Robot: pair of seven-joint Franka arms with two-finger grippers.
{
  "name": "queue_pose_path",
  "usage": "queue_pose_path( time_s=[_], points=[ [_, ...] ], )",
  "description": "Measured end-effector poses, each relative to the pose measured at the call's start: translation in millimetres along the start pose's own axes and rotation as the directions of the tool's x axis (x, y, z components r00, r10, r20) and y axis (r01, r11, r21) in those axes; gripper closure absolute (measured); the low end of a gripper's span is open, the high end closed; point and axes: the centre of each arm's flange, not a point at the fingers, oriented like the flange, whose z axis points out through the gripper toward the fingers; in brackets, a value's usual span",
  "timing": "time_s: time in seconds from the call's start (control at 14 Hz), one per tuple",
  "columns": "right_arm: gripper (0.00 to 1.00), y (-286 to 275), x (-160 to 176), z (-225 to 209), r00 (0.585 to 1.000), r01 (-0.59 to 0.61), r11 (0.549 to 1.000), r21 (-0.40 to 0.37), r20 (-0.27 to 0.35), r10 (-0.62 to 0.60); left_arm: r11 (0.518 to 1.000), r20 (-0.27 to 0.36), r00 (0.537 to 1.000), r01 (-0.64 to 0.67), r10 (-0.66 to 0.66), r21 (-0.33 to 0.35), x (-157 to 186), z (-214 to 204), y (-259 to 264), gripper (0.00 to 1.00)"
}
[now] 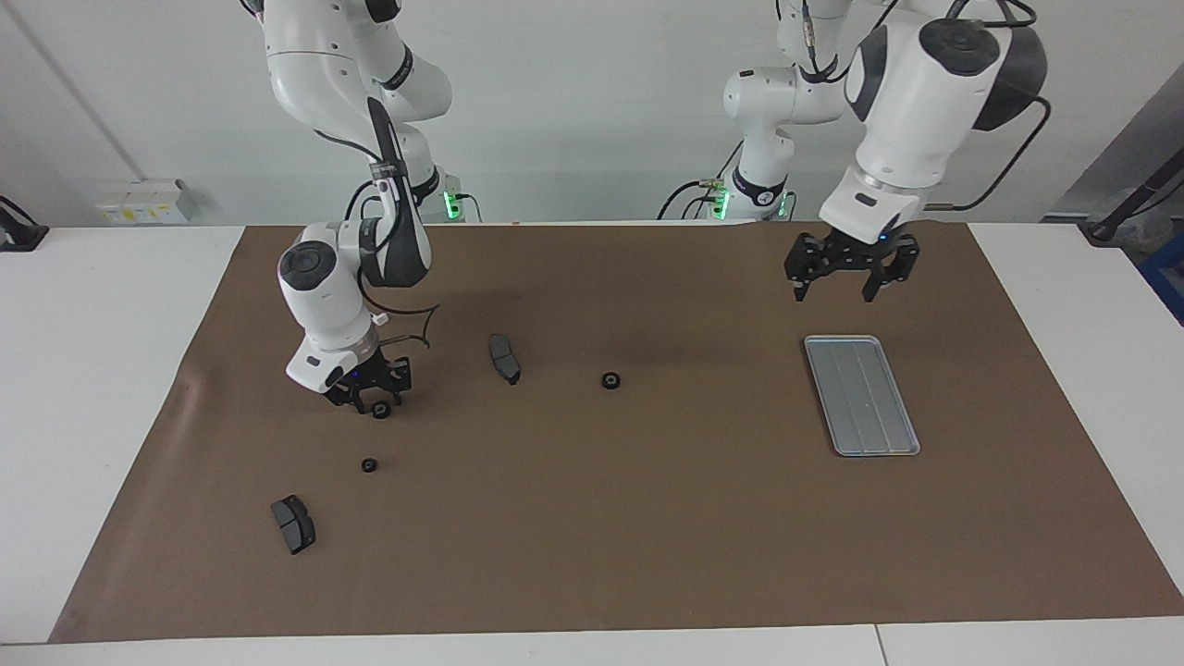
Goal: Pick bearing gear from pile to tray
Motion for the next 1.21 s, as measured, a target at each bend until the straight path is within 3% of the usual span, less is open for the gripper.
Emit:
queue_pose_path(
  time_s=[0.36,0.64,0.78,1.21],
  points=[
    [0.4,-0.8,0.0,-0.5,1.0,0.001,1.0,0.001,-0.001,-0.001,0.994,0.036,0.996,0.09,-0.088,-0.065,-24.3,57.3,107.2,0.0],
    [0.44,-1.8,0.2,-1.3,1.0,0.002,1.0,0.001,-0.002,-0.002,0.99,0.083,0.989,0.13,-0.125,-0.059,-34.2,115.9,177.2,0.0],
    [0.63,-3.9,0.8,-3.8,1.0,0.006,1.0,0.002,-0.006,-0.006,0.986,0.094,0.984,0.155,-0.15,-0.054,-27.0,150.5,214.3,0.0],
    [0.66,-3.9,0.7,-3.8,1.0,0.005,1.0,0.002,-0.006,-0.005,0.98,0.077,0.981,0.184,-0.178,-0.075,5.1,205.1,227.0,0.0]
  ],
)
